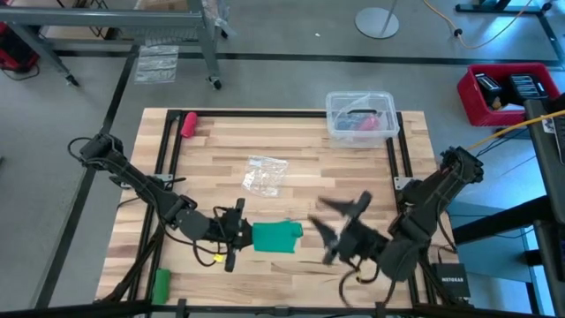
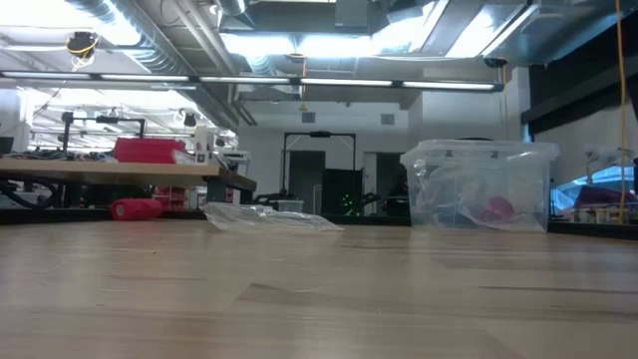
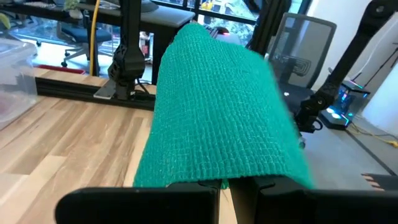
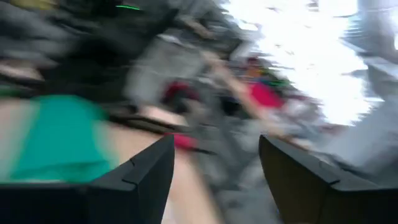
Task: Roll bandage
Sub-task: Roll the green bandage
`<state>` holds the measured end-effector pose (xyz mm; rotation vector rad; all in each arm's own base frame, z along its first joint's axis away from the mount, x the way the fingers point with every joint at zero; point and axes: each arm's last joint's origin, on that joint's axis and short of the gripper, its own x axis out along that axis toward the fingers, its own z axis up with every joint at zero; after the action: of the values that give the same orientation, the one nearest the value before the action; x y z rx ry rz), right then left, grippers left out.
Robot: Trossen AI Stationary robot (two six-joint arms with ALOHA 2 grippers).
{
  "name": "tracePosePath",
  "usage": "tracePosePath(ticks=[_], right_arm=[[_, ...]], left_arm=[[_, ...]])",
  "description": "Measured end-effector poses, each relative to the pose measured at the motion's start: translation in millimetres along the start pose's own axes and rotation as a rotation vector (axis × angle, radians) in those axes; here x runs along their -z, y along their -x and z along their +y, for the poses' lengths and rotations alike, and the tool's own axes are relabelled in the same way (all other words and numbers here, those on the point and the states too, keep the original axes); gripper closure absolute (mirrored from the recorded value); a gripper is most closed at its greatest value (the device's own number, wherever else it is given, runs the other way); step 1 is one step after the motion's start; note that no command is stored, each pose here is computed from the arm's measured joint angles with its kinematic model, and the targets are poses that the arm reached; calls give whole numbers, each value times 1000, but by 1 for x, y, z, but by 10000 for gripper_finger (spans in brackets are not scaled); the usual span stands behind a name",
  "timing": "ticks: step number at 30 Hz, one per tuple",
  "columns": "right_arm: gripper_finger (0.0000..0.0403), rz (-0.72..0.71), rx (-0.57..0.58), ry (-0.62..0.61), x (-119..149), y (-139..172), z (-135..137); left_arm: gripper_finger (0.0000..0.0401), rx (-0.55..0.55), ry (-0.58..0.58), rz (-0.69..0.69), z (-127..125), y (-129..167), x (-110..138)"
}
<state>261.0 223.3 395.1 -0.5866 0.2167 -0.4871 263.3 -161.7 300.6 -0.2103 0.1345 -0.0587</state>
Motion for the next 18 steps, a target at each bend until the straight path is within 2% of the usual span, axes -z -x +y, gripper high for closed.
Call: tracePosePath(ticks=[3,5,13,16,18], right_arm=[[166,-14,-195,-89,7,6,10],[166,-7,-285,-135,10,7,13],[166,5,-369,-180,12,7,16],[166,-5,-516,-209,11,5,19],[166,-11,-627,-205,11,6,21]], left_arm=[[394,-1,0,-1,0,0,0],[393,-1,-9,1,0,0,0],[393,-1,-12,0,0,0,0],[393,-4,-26,1,1,0,0],[393,-12,-93,21,2,0,2]])
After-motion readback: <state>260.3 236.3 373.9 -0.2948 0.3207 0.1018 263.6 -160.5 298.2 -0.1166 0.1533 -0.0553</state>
